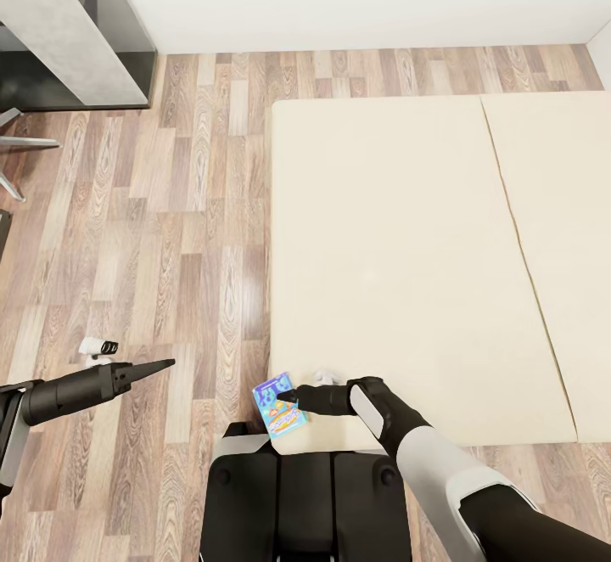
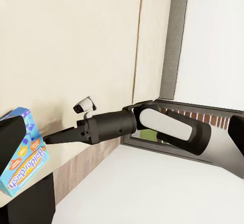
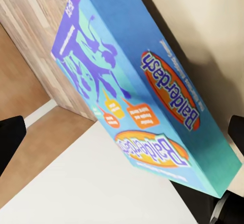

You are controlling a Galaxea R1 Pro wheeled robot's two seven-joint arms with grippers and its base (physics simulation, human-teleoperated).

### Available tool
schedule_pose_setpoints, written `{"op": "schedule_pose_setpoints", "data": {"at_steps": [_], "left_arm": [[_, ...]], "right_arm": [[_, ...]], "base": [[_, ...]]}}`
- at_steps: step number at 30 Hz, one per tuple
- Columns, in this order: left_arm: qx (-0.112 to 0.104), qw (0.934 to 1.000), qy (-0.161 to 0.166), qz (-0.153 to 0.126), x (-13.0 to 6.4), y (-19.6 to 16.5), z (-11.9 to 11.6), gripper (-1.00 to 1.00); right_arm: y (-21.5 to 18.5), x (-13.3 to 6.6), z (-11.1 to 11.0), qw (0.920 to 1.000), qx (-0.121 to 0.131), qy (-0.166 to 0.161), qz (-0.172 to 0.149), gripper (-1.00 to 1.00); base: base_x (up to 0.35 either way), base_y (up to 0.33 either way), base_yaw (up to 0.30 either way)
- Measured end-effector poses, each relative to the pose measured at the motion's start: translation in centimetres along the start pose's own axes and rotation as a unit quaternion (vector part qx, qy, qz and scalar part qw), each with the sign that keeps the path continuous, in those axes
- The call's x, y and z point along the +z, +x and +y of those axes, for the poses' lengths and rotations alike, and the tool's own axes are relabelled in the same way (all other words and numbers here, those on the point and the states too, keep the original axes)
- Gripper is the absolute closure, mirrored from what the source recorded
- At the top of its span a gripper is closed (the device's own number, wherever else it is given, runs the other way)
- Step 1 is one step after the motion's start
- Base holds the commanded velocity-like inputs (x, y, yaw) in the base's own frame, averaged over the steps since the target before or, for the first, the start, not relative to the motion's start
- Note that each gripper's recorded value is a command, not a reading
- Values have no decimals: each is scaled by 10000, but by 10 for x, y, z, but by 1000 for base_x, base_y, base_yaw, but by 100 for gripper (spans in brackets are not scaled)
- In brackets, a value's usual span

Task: Put all the toys in the child's room - the three board games (two on the bed and one on the table), the two jigsaw puzzles on the table, and the tennis ball on the table - inside the toy box on the table in the child's room.

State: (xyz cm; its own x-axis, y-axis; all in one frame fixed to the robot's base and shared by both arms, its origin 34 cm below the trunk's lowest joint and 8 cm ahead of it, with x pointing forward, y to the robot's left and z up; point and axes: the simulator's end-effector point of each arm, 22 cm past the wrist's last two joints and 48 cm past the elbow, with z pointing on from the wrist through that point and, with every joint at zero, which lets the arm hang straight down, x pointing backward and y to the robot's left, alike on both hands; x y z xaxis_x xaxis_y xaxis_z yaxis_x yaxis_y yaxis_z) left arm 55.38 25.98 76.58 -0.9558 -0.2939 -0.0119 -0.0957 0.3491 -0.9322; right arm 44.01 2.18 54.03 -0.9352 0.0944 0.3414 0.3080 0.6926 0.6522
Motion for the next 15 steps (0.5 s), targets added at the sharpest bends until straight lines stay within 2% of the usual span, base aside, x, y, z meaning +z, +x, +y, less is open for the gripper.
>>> {"op": "schedule_pose_setpoints", "data": {"at_steps": [15], "left_arm": [[45,10000,20,-21,-1,-2,-5,-100]], "right_arm": [[-4,-3,3,10000,-57,19,-49,-100]], "base": [[0,0,0]]}}
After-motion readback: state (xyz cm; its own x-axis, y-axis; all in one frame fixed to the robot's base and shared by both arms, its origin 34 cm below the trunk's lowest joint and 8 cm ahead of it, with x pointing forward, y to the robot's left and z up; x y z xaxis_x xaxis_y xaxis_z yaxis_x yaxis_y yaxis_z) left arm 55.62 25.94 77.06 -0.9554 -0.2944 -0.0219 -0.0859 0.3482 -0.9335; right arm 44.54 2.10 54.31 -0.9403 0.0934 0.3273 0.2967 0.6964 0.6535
